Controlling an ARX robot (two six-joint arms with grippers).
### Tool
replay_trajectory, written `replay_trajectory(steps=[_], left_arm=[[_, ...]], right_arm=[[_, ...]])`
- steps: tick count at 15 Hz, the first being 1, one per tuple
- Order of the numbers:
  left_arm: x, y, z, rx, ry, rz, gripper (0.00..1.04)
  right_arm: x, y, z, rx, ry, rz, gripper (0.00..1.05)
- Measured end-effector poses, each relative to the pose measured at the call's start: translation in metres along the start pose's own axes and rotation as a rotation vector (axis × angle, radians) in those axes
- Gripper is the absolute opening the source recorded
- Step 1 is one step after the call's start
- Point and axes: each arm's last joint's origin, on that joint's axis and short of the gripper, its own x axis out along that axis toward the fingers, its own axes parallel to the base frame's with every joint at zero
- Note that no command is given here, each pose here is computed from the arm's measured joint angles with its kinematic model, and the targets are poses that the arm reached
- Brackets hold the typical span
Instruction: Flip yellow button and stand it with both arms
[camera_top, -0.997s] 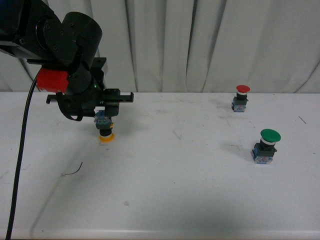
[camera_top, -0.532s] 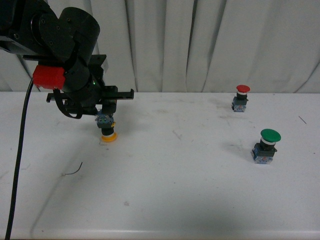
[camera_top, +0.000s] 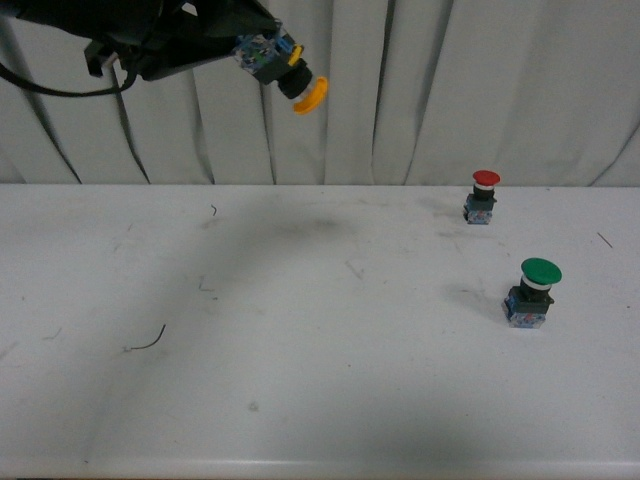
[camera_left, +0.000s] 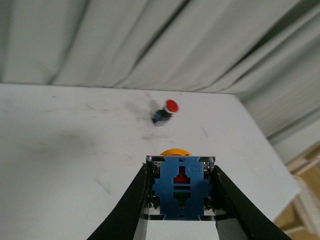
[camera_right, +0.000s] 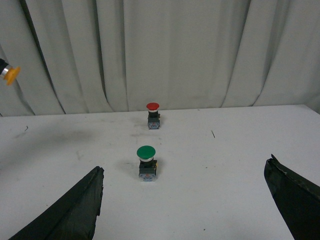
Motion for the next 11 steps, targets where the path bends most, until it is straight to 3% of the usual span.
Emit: replay_trajectory(steps=[4, 9, 11], left_arm=[[-0.001, -0.001, -0.05, -0.152, -0.027, -0.245, 0.3], [-0.013, -0.038, -0.06, -0.259, -0.194, -0.548, 0.3], [-0.009, -0.036, -0.065, -0.361, -0.176, -0.546, 0.3]], right_arm=[[0.0, 0.0, 0.0, 0.0, 0.0, 0.0, 0.98], [0.0, 0.0, 0.0, 0.0, 0.0, 0.0, 0.98], [0.0, 0.0, 0.0, 0.0, 0.0, 0.0, 0.98]])
